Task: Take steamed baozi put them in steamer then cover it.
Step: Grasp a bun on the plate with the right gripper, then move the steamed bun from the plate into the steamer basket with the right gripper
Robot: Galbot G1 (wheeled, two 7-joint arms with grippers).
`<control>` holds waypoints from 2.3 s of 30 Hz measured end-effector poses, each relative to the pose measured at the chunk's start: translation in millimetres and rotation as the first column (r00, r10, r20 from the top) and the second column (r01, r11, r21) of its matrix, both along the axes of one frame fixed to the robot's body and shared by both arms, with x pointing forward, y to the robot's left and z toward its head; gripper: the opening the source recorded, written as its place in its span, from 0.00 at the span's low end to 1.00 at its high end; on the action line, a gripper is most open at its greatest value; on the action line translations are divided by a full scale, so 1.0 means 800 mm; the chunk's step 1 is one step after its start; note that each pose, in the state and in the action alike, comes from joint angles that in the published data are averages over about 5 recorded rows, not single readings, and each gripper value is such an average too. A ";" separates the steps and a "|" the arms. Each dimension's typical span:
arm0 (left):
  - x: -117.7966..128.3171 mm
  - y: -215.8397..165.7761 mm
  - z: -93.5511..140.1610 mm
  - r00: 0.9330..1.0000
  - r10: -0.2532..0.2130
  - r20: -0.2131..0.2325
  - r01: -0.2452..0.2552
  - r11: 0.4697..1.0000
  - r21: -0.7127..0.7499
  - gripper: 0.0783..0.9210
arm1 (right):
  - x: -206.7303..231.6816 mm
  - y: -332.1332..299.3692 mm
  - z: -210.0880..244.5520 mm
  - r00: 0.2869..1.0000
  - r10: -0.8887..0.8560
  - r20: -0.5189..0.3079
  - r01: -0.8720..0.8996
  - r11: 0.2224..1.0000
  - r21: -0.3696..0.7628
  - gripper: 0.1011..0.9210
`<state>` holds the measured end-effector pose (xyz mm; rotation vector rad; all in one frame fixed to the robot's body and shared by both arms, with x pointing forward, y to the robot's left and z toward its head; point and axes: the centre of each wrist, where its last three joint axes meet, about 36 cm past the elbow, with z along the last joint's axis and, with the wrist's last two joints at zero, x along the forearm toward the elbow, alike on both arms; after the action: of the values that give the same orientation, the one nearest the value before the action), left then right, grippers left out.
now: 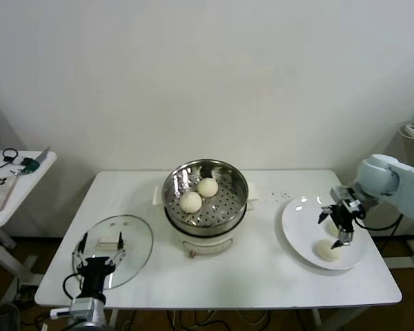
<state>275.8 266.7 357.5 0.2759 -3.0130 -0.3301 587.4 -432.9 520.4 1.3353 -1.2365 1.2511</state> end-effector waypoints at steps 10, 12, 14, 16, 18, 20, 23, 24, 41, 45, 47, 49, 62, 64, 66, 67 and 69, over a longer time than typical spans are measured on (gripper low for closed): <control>0.000 -0.001 -0.003 1.000 0.007 -0.010 -0.007 1.000 0.003 0.88 | 0.003 -0.014 -0.041 1.000 -0.022 0.005 0.022 0.999 -0.028 0.88; 0.000 0.000 -0.004 1.000 0.007 -0.012 -0.007 1.000 0.003 0.88 | 0.006 -0.014 -0.045 1.000 -0.024 0.008 0.024 0.999 -0.030 0.88; 0.000 0.000 -0.005 1.000 0.008 -0.015 -0.008 1.000 0.004 0.88 | 0.009 -0.013 -0.049 1.000 -0.024 0.008 0.025 0.999 -0.033 0.88; 0.000 0.000 -0.006 1.000 0.008 -0.015 -0.008 1.000 0.004 0.88 | 0.012 -0.011 -0.055 1.000 -0.023 0.006 0.023 0.999 -0.037 0.88; 0.000 0.000 -0.006 1.000 0.009 -0.016 -0.009 1.000 0.004 0.88 | 0.014 -0.009 -0.060 1.000 -0.021 0.001 0.021 0.999 -0.040 0.88; 0.000 0.000 -0.007 1.000 0.010 -0.016 -0.010 1.000 0.004 0.88 | 0.016 -0.008 -0.065 1.000 -0.018 -0.005 0.018 0.999 -0.042 0.88; 0.000 0.000 -0.008 1.000 0.011 -0.019 -0.011 1.000 0.003 0.88 | 0.017 -0.005 -0.072 1.000 -0.016 -0.012 0.015 0.999 -0.044 0.88; 0.000 0.000 -0.008 1.000 0.012 -0.020 -0.012 1.000 0.003 0.88 | 0.018 -0.005 -0.074 1.000 -0.015 -0.014 0.015 0.999 -0.045 0.88; 0.002 -0.003 -0.008 1.000 0.010 -0.021 -0.010 1.000 0.001 0.88 | 0.029 0.000 -0.081 1.000 -0.006 -0.020 0.005 0.999 -0.050 0.73; 0.001 -0.003 -0.008 1.000 0.010 -0.021 -0.010 1.000 0.002 0.88 | 0.032 0.000 -0.075 1.000 -0.001 -0.014 0.000 0.999 -0.044 0.72; 0.001 -0.003 -0.007 1.000 0.010 -0.021 -0.010 1.000 0.002 0.88 | 0.035 0.002 -0.068 1.000 0.007 -0.008 -0.007 0.999 -0.039 0.72; 0.001 -0.003 -0.006 1.000 0.010 -0.019 -0.010 1.000 0.002 0.88 | 0.039 0.005 -0.058 1.000 0.023 0.001 -0.023 0.999 -0.033 0.71; 0.000 -0.007 -0.002 1.000 0.002 -0.010 -0.002 1.000 0.002 0.88 | 0.102 0.082 0.111 0.916 0.371 0.150 -0.360 0.928 -0.096 0.73; 0.000 -0.008 -0.002 1.000 0.002 -0.010 -0.002 1.000 0.002 0.88 | 0.110 0.105 0.146 0.878 0.446 0.174 -0.431 0.895 -0.119 0.73; 0.000 -0.009 -0.003 1.000 0.000 -0.010 0.000 1.000 0.000 0.88 | 0.114 0.129 0.177 0.834 0.518 0.191 -0.498 0.855 -0.144 0.73; 0.000 -0.010 -0.003 1.000 0.000 -0.010 0.000 1.000 0.000 0.88 | 0.115 0.142 0.190 0.810 0.552 0.196 -0.530 0.833 -0.156 0.74; 0.000 -0.011 -0.003 1.000 -0.003 -0.010 0.003 1.000 -0.002 0.88 | 0.116 0.170 0.213 0.761 0.617 0.202 -0.591 0.787 -0.178 0.74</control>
<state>276.0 257.6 355.2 0.2682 -3.0040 -0.3283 679.9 -297.2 690.9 1.6018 -0.8964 1.9668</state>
